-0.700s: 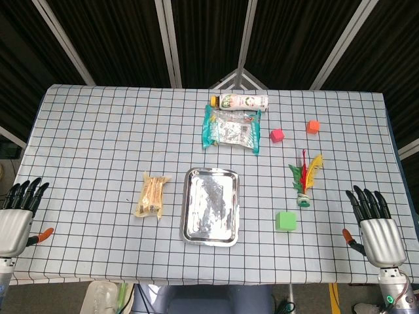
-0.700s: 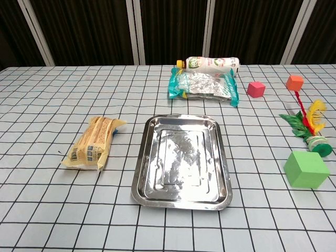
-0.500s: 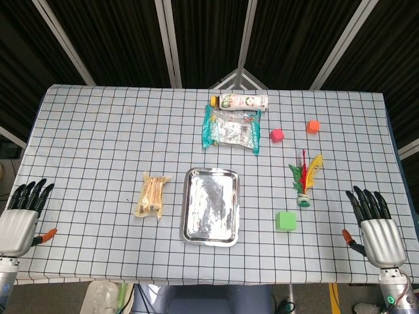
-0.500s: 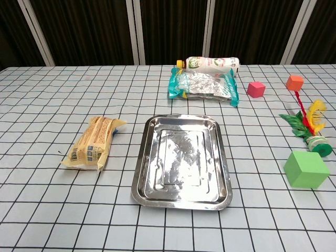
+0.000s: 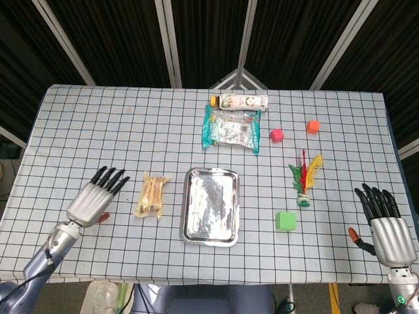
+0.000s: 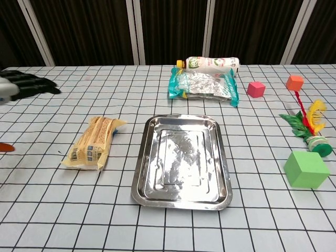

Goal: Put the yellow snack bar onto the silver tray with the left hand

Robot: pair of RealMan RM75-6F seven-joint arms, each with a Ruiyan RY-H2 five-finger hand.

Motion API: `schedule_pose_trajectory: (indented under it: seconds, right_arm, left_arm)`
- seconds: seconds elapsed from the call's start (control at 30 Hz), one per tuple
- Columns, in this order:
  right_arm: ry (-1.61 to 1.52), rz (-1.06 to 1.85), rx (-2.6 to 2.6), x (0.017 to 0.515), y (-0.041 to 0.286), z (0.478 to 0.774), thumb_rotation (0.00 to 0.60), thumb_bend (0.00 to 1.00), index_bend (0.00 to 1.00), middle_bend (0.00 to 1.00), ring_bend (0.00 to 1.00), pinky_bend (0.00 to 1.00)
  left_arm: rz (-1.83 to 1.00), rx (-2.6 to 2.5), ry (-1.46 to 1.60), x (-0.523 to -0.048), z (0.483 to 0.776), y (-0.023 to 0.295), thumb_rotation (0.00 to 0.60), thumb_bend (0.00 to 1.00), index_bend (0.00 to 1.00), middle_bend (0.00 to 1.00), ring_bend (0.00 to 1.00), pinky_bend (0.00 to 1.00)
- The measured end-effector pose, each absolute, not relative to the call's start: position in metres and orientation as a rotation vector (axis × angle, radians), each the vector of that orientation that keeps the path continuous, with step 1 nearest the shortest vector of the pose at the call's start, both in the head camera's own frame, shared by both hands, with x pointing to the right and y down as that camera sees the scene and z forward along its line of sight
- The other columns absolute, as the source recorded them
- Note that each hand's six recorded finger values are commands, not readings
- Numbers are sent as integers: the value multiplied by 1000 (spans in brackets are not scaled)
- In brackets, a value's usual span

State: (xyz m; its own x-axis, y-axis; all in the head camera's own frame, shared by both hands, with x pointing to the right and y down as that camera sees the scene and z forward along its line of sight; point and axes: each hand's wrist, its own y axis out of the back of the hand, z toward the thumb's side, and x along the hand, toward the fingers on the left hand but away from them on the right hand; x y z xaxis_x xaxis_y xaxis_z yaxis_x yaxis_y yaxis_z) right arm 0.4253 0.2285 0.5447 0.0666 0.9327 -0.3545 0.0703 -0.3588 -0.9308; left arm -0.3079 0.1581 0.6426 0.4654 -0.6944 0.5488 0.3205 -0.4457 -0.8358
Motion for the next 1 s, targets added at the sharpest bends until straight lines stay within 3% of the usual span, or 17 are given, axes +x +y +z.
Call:
schedule_pose_trajectory:
  seconds: [0.17, 0.43, 0.87, 1.0]
  right_arm:
    - [-1052, 1411, -1543, 432, 227, 543, 600, 340, 0, 0, 0, 0]
    - [-1078, 1421, -1512, 440, 225, 538, 600, 339, 0, 0, 0, 0]
    - [-1103, 1429, -1483, 446, 222, 534, 600, 340, 0, 0, 0, 0]
    - [-1100, 1433, -1483, 447, 222, 534, 600, 340, 0, 0, 0, 0]
  left_arm:
    - [-1103, -1665, 137, -257, 666, 151, 600, 1, 0, 0, 0, 12]
    - [-1016, -1570, -68, -222, 685, 155, 600, 0, 0, 0, 0, 8]
    - [-1075, -1478, -153, -233, 692, 151, 600, 0, 0, 1, 0, 24]
    - [-1104, -1447, -170, -241, 696, 148, 600, 0, 70, 82, 13, 57]
